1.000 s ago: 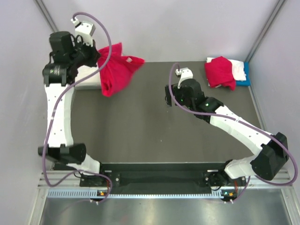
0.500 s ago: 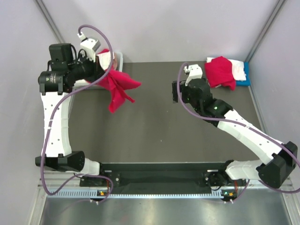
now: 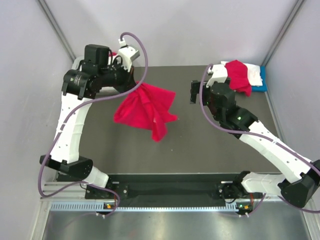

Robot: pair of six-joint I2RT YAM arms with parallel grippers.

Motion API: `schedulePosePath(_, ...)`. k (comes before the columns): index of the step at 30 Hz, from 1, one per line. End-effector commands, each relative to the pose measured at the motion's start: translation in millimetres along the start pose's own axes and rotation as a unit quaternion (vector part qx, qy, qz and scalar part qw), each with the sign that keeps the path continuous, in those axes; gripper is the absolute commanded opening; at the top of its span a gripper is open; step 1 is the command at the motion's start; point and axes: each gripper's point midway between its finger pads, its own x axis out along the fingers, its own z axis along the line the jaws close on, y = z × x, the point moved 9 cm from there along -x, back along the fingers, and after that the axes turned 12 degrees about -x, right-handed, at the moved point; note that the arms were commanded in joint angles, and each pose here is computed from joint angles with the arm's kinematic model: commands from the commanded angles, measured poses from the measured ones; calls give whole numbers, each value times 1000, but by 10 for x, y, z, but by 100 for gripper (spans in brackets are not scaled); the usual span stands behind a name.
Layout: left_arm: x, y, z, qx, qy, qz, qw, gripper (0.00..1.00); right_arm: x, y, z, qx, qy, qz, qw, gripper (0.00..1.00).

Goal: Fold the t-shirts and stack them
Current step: Move the tshirt to the center of the board

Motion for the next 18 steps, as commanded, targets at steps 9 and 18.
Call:
schedulePosePath(9, 179, 420, -502, 79, 152, 108, 979, 3, -160, -374, -160, 26, 20, -56, 998, 100)
schedulePosePath(18, 405, 780, -454, 80, 131, 166, 974, 98, -113, -411, -90, 41, 1, -59, 997, 100)
